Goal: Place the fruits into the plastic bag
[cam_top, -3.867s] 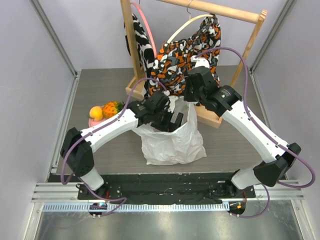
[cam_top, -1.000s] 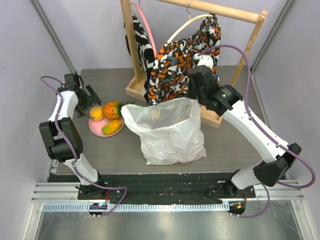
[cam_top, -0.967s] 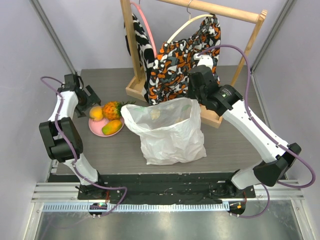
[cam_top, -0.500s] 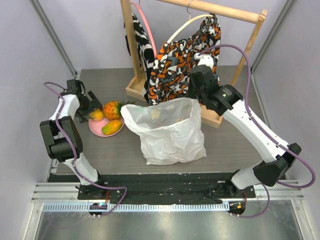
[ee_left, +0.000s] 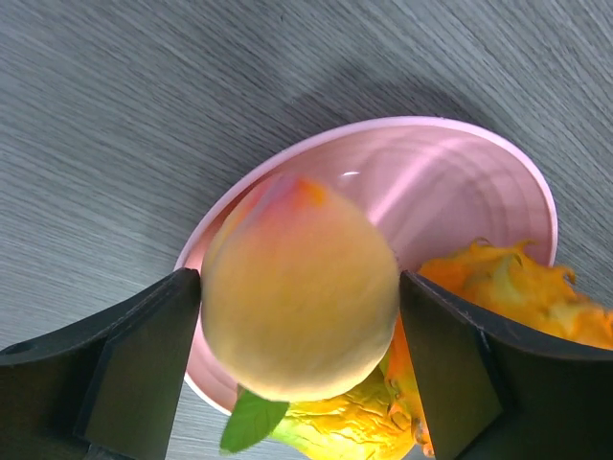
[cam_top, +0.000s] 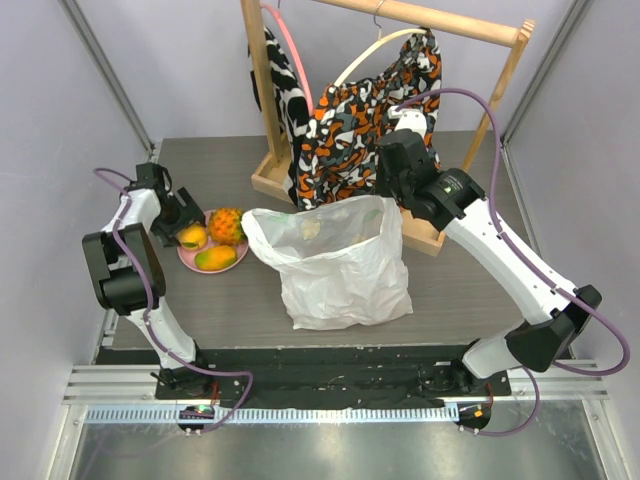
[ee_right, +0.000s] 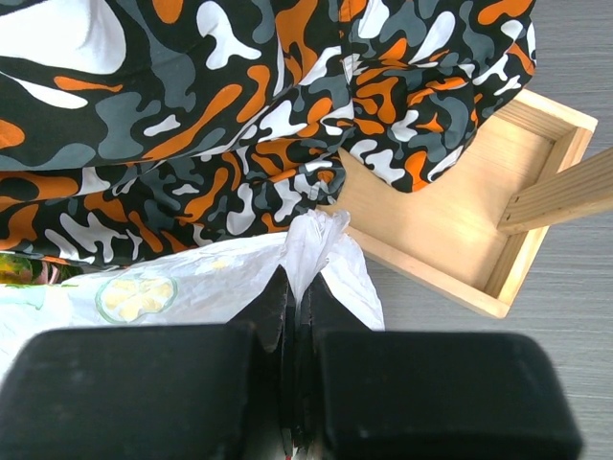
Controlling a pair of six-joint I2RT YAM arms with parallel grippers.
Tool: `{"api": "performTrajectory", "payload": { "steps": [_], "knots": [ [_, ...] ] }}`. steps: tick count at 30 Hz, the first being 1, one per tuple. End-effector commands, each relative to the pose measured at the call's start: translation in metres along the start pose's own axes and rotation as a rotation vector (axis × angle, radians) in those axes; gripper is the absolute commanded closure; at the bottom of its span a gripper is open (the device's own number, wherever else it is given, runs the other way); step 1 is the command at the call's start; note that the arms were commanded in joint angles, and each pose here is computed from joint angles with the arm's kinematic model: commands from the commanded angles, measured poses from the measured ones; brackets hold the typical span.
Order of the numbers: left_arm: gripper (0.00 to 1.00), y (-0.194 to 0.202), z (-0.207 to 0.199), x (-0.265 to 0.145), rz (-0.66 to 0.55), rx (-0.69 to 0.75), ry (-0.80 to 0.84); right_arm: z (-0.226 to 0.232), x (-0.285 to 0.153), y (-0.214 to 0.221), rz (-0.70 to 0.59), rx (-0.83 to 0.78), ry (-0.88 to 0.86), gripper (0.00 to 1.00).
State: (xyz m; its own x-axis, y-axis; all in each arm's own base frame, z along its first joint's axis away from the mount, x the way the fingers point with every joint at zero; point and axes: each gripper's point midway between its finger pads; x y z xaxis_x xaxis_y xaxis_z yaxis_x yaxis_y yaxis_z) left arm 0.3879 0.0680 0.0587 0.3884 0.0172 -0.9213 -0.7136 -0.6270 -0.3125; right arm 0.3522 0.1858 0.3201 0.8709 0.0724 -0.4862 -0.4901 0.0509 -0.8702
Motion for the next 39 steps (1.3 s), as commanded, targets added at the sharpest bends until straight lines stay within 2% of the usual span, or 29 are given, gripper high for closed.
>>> {"api": "performTrajectory", "payload": {
  "steps": [1,8,18,22,27,34,39],
  "knots": [
    [0.14,-0.017,-0.006,-0.006,-0.041,0.014,0.038,0.001,-0.004,-0.024,-0.062,0.029,0.002,0.99],
    [0.17,-0.012,-0.008,-0.009,-0.029,0.007,0.055,0.001,-0.003,-0.023,-0.058,0.026,0.004,0.99],
    [0.46,-0.011,-0.011,-0.025,-0.052,-0.002,0.073,0.003,-0.001,-0.023,-0.054,0.022,-0.005,0.99],
    [0.53,-0.012,-0.015,-0.039,-0.068,-0.016,0.089,-0.001,-0.002,-0.023,-0.061,0.023,0.007,0.99],
    [0.55,-0.019,-0.021,-0.067,-0.126,-0.029,0.118,-0.002,-0.005,-0.026,-0.071,0.025,0.003,0.99],
    [0.57,-0.018,-0.013,-0.089,-0.167,-0.044,0.078,0.000,-0.006,-0.034,-0.099,0.021,-0.009,0.99],
    [0.57,-0.026,-0.029,-0.111,-0.215,-0.064,0.153,0.002,-0.013,-0.038,-0.115,0.033,-0.037,0.99]
  ]
}}
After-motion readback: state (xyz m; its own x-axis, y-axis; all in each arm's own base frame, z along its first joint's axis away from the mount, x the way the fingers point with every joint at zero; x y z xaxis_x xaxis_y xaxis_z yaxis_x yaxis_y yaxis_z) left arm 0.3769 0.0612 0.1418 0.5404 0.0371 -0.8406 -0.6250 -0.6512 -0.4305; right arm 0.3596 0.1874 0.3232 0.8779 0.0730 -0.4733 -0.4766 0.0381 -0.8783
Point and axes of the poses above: each gripper's point midway between its finger pads, its own x axis out along the fingers, its own z axis along the line the jaws close on, y = z × x, and after that the axes turned 1 degree about -x, right-handed
